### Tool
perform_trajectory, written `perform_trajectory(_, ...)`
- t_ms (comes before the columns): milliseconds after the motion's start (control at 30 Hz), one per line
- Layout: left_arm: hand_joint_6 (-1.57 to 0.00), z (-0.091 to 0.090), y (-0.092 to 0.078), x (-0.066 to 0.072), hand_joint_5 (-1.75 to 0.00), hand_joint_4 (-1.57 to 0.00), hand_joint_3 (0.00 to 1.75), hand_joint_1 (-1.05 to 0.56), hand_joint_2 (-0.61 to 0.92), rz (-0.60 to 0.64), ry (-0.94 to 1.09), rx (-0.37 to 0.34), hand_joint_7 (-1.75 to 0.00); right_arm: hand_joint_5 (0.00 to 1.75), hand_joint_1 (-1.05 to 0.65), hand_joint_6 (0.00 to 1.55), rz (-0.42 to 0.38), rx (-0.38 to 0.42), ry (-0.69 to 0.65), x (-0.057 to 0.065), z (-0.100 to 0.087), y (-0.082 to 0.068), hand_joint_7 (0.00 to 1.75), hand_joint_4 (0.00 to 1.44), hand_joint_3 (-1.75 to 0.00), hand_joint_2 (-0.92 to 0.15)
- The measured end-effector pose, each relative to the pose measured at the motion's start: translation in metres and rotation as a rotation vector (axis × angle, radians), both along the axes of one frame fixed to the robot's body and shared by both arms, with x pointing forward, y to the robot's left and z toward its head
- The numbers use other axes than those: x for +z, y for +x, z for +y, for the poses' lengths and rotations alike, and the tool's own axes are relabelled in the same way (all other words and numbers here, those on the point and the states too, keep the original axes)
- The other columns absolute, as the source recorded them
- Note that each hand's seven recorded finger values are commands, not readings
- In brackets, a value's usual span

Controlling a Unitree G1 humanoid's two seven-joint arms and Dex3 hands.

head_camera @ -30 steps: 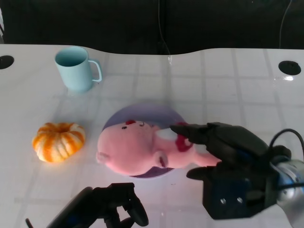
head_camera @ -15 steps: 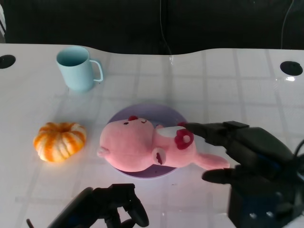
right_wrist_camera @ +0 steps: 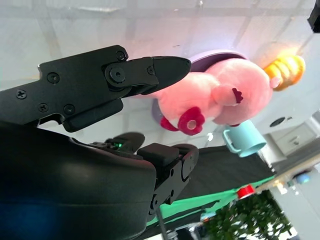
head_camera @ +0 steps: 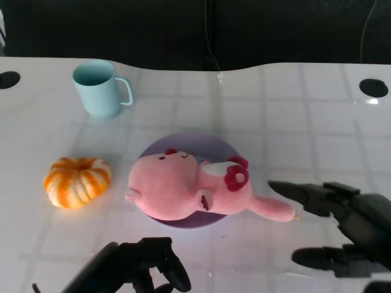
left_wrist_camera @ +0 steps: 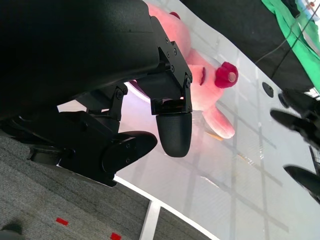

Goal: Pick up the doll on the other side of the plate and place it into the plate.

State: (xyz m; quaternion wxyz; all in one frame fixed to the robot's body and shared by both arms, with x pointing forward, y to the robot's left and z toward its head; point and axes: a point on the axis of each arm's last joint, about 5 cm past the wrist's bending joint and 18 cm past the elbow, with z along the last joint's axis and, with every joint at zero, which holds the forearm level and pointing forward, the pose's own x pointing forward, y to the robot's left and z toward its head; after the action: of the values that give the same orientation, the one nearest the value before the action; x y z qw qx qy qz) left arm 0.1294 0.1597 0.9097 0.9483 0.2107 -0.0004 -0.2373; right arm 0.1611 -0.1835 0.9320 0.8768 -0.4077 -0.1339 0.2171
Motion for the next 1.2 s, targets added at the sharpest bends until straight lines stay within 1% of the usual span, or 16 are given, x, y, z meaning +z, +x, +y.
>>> perform_trajectory(133,-0.73,0.001,0.000,0.000,-1.55,-0.73,0.87,-0.11,0.62,-0.001,0.003,0.000,-1.16,0.48,-0.27,0.72,-0.005,-0.035,0.060,-0.007,-0.004,-0.014,0.20,0.74,-0.11,-0.92)
perform_trajectory(167,-0.73,0.001,-0.001,0.001,-1.55,-0.73,0.87,-0.11,0.61,-0.001,0.004,0.000,-1.16,0.59,-0.18,0.82,-0.004,-0.044,0.088,-0.008,-0.004,-0.017,0.22,0.79,-0.11,-0.92)
perform_trajectory(267,-0.73,0.001,-0.001,0.002,-1.55,-0.74,0.89,-0.10,0.60,-0.005,0.005,0.001,-1.17,0.89,-0.06,0.97,-0.004,-0.059,0.187,-0.014,-0.002,-0.027,0.23,0.81,-0.17,-0.92)
perform_trajectory(300,-0.73,0.002,-0.001,0.002,-1.54,-0.74,0.90,-0.10,0.59,-0.007,0.007,0.002,-1.17,1.05,-0.02,1.02,-0.003,-0.062,0.211,-0.015,-0.001,-0.029,0.26,0.80,-0.24,-0.91)
perform_trajectory(333,-0.73,0.003,-0.001,0.003,-1.54,-0.74,0.91,-0.09,0.59,-0.010,0.008,0.005,-1.17,1.19,-0.01,1.05,-0.005,-0.067,0.235,-0.016,0.000,-0.031,0.31,0.78,-0.37,-0.86)
perform_trajectory(367,-0.73,0.003,-0.001,0.003,-1.54,-0.74,0.91,-0.09,0.59,-0.012,0.009,0.008,-1.17,1.29,0.01,1.05,-0.006,-0.073,0.257,-0.017,0.000,-0.032,0.38,0.77,-0.55,-0.78)
perform_trajectory(400,-0.73,0.004,-0.001,0.004,-1.54,-0.75,0.92,-0.09,0.59,-0.014,0.011,0.011,-1.17,1.41,0.02,1.04,-0.002,-0.079,0.269,-0.019,0.000,-0.033,0.52,0.77,-0.76,-0.69)
perform_trajectory(433,-0.73,0.005,-0.001,0.004,-1.53,-0.75,0.92,-0.09,0.60,-0.015,0.014,0.014,-1.18,1.45,0.03,1.01,0.005,-0.083,0.274,-0.021,0.000,-0.034,0.63,0.78,-0.87,-0.65)
perform_trajectory(467,-0.73,0.006,0.000,0.004,-1.53,-0.74,0.92,-0.10,0.60,-0.016,0.015,0.016,-1.18,1.51,0.04,0.98,0.013,-0.086,0.273,-0.022,0.000,-0.034,0.79,0.80,-1.01,-0.60)
perform_trajectory(500,-0.73,0.007,0.000,0.004,-1.53,-0.74,0.92,-0.11,0.60,-0.016,0.015,0.017,-1.18,1.56,0.04,0.94,0.019,-0.088,0.269,-0.023,-0.001,-0.034,0.91,0.82,-1.08,-0.56)
perform_trajectory(600,-0.73,0.007,0.000,0.004,-1.55,-0.74,0.92,-0.11,0.62,-0.016,0.012,0.017,-1.20,1.70,0.05,0.86,0.031,-0.087,0.236,-0.025,-0.002,-0.032,1.17,0.81,-1.17,-0.51)
perform_trajectory(700,-0.71,0.007,0.000,0.005,-1.59,-0.74,0.92,-0.11,0.63,-0.018,0.012,0.013,-1.23,1.74,0.05,0.79,0.033,-0.085,0.189,-0.024,-0.003,-0.029,1.35,0.81,-1.17,-0.49)
perform_trajectory(800,-0.68,0.007,0.000,0.007,-1.64,-0.70,0.87,-0.11,0.68,-0.021,0.008,0.013,-1.27,1.75,0.06,0.74,0.034,-0.084,0.147,-0.023,-0.003,-0.025,1.46,0.80,-1.16,-0.48)
perform_trajectory(900,-0.65,0.007,0.000,0.009,-1.62,-0.64,0.78,-0.12,0.73,-0.025,0.009,0.013,-1.28,1.75,0.06,0.74,0.034,-0.081,0.119,-0.021,-0.003,-0.021,1.47,0.82,-1.17,-0.45)
perform_trajectory(1000,-0.64,0.007,0.001,0.010,-1.57,-0.60,0.75,-0.10,0.75,-0.022,0.011,0.015,-1.28,1.75,0.04,0.76,0.040,-0.069,0.099,-0.021,-0.001,-0.017,1.43,0.83,-1.20,-0.42)
perform_trajectory(1200,-0.62,0.007,0.002,0.011,-1.65,-0.61,0.73,-0.11,0.77,-0.021,0.015,0.014,-1.30,1.75,0.02,0.80,0.057,-0.066,0.087,-0.023,0.001,-0.011,1.44,0.87,-1.26,-0.36)
